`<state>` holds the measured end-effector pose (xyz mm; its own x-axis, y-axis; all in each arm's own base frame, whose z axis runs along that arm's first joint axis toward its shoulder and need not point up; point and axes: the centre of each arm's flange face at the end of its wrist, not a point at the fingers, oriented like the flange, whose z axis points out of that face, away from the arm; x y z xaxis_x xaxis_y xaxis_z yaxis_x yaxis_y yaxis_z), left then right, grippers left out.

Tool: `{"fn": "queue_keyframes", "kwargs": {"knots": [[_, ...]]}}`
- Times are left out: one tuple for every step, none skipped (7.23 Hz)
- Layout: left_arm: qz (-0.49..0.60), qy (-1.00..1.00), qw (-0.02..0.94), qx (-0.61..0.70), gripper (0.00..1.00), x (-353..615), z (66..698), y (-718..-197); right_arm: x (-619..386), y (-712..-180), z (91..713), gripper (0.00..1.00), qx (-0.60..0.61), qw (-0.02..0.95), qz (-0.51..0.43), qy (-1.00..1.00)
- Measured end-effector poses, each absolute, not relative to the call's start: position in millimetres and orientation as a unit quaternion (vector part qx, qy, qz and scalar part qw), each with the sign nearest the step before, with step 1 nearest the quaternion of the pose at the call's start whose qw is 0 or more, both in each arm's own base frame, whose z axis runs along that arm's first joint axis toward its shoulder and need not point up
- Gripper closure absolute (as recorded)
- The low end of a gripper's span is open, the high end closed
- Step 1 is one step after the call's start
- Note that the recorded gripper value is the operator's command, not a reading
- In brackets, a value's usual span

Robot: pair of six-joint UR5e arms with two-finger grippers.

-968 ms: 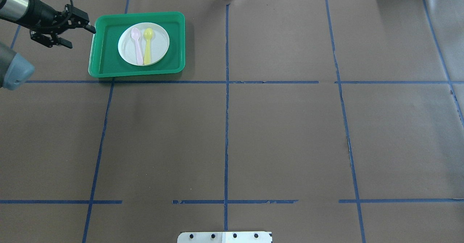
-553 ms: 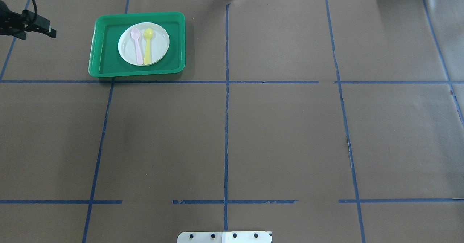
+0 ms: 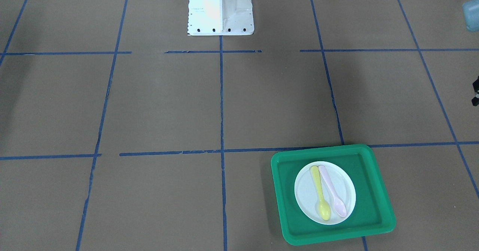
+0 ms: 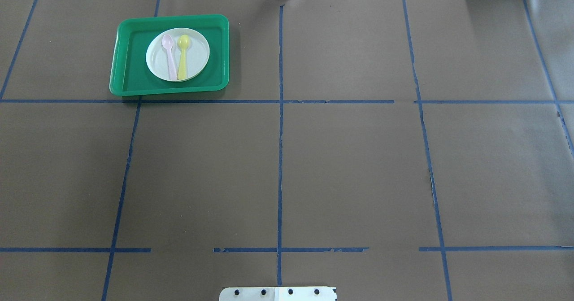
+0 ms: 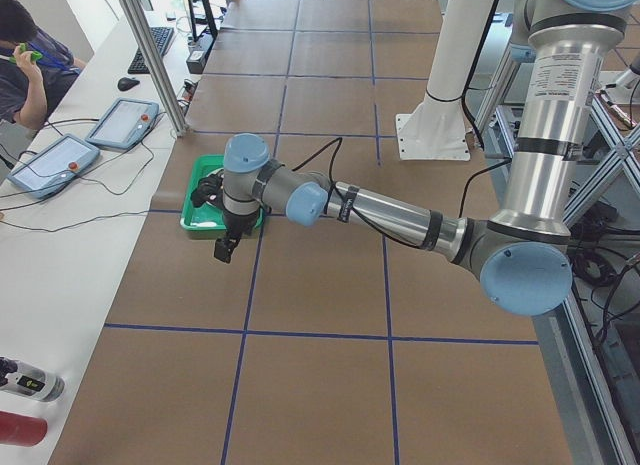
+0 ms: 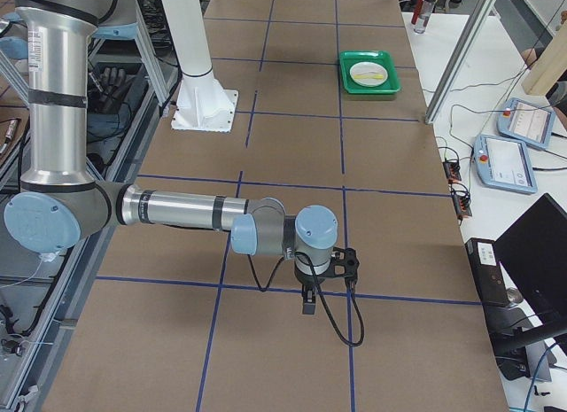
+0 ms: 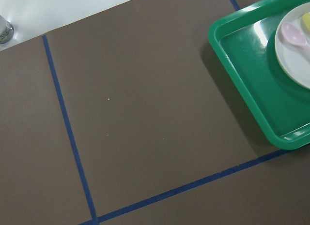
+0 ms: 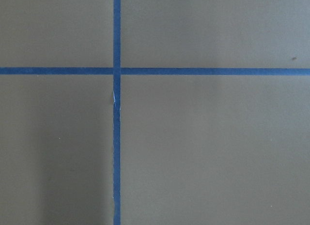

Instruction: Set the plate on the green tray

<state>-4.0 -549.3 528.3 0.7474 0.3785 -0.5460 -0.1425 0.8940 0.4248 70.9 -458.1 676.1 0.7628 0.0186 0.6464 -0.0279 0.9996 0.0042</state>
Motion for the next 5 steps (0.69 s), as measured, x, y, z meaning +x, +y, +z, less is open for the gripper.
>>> {"fn": "queue_keyframes", "kwargs": {"knots": [[0.138, 0.321, 0.924, 0.159, 0.0, -28, 562, -531, 71, -458, 676, 0.0, 0.007, 0.939, 0.012, -0.344], [0.12, 0.321, 0.931, 0.127, 0.0, -47, 590, -511, 71, -458, 676, 0.0, 0.007, 0.939, 0.012, -0.344], [0.1, 0.327, 0.935, 0.098, 0.0, -62, 608, -496, 71, -458, 676, 0.0, 0.007, 0.939, 0.012, -0.344], [0.086, 0.337, 0.934, 0.076, 0.0, -67, 620, -484, 71, -458, 676, 0.0, 0.007, 0.939, 0.012, -0.344], [0.077, 0.346, 0.933, 0.062, 0.0, -69, 630, -473, 71, -458, 676, 0.0, 0.007, 0.939, 0.012, -0.344]]}}
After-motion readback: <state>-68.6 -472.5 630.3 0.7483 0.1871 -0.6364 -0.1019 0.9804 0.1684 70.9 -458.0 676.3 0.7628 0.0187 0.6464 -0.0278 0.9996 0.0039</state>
